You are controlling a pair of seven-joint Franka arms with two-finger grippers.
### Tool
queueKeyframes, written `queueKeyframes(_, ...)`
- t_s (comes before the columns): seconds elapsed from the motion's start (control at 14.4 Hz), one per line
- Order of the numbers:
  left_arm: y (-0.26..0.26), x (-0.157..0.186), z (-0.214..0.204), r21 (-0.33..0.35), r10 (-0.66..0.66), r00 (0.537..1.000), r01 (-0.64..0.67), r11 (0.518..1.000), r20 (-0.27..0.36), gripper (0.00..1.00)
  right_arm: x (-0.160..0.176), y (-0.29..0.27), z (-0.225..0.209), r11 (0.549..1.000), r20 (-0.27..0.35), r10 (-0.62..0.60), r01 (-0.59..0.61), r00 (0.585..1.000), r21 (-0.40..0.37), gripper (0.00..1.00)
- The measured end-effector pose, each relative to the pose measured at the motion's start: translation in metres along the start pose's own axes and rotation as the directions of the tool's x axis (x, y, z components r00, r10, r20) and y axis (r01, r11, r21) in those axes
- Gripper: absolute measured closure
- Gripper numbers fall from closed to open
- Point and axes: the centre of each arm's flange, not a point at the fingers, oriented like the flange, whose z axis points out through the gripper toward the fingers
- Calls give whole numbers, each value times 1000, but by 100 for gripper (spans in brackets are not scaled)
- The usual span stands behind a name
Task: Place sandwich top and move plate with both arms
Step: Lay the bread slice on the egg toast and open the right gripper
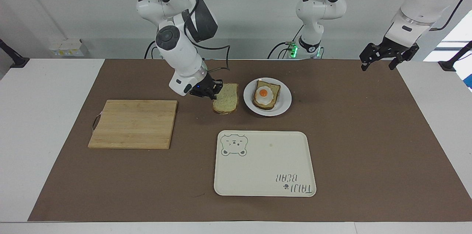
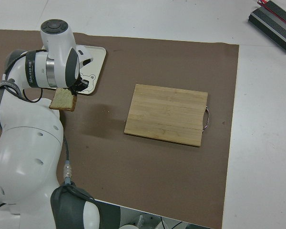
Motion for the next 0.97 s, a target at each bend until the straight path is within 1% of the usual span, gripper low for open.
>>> queueKeyframes(0.14, 0, 0, 0, 0, 0, 1000, 0, 1000, 0, 0, -7, -27, 13, 1000, -4, -4, 4, 1000, 8, 93)
queueKeyframes(0.35, 0, 0, 0, 0, 0, 1000, 0, 1000, 0, 0, -18, -58, 39, 1000, 16, -11, 11, 1000, 27, 93)
queueKeyframes(0.56, 0, 0, 0, 0, 0, 1000, 0, 1000, 0, 0, -23, -81, 69, 999, 7, -20, 19, 1000, 34, 93)
queueKeyframes(0.83, 0, 0, 0, 0, 0, 1000, 0, 1000, 0, 0, -31, -121, 128, 998, -24, -28, 30, 999, 59, 93)
queueKeyframes(0.97, 0, 0, 0, 0, 0, 1000, 0, 1000, 0, 0, -34, -128, 148, 998, -21, -30, 31, 999, 55, 93)
